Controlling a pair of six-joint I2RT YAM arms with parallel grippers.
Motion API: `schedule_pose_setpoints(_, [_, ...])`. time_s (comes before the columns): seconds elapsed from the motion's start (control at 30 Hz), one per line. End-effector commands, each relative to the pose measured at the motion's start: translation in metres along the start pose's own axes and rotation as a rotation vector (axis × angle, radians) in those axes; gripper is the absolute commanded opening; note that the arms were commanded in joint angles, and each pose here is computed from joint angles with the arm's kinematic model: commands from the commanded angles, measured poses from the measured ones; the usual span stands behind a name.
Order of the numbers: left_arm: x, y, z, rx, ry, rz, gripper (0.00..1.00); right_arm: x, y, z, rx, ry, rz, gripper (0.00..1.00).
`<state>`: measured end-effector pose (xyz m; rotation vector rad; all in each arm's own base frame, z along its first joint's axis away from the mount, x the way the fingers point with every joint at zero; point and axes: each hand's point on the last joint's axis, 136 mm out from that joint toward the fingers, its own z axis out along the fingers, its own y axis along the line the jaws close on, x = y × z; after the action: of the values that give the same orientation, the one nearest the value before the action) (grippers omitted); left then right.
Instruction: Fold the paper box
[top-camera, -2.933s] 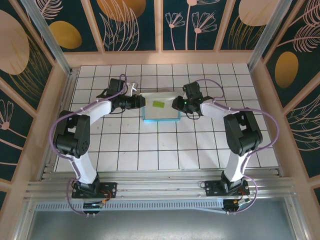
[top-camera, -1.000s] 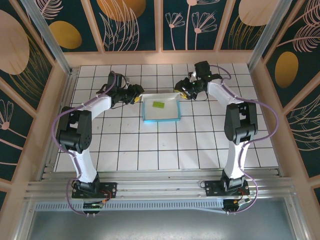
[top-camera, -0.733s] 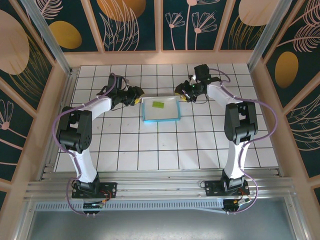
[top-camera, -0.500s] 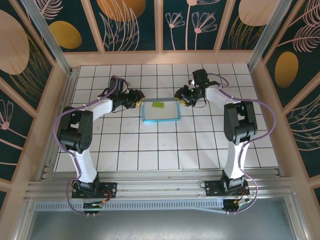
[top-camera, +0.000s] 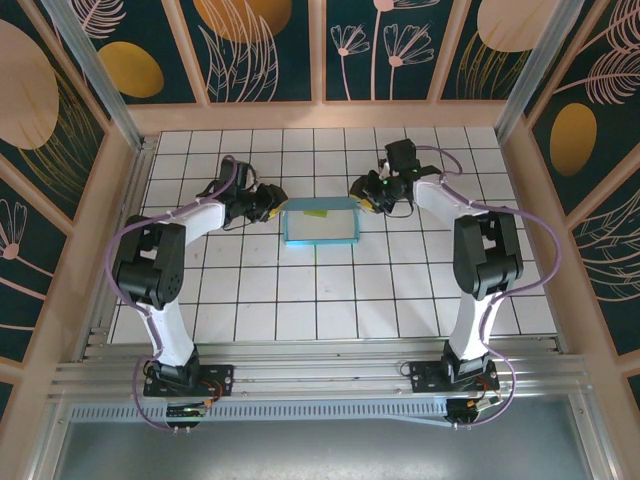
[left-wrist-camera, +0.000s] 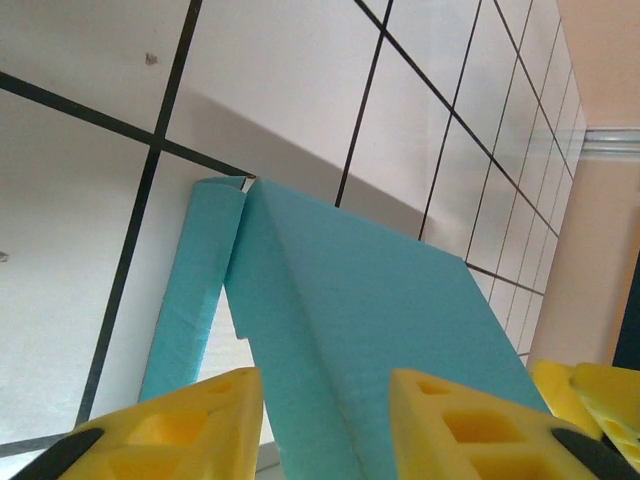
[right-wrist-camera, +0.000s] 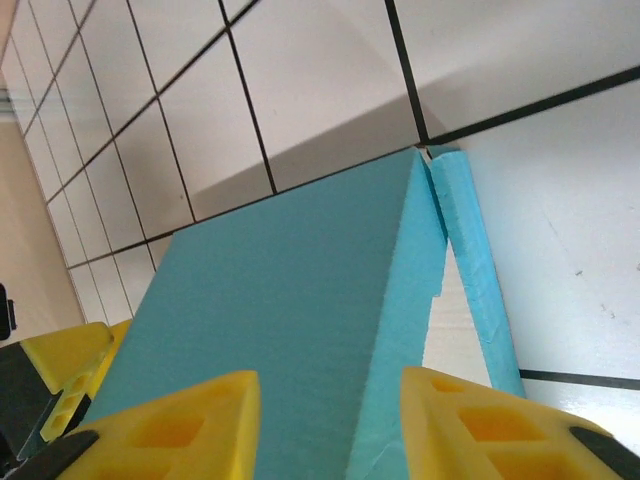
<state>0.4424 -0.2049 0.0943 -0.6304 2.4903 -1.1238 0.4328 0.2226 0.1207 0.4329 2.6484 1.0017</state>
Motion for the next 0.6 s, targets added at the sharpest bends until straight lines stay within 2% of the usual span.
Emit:
schedule_pose_setpoints(0.0, [-0.009, -0.021, -0.019, 0.001, -0.057, 0.066, 0.4, -0.014, 0.018, -0.025, -0.016, -0.092, -0.02, 0.45])
schedule_pose_setpoints(0.17, [-0.009, -0.017, -0.024, -0.025, -0.07, 0.074, 0.44, -0.015, 0.01, -0.032, 0.003, -0.115, -0.011, 0.48])
schedule_pose_setpoints(0.37, [0.006, -0.018, -0.02, -0.007, -0.026, 0.073, 0.46, 0.0, 0.01, -0.026, -0.041, -0.053, 0.011, 0.48])
schedule_pose_setpoints(0.57, [0.018, -0.019, -0.014, 0.002, -0.004, 0.075, 0.44, 0.01, 0.011, -0.016, -0.056, -0.023, 0.016, 0.39])
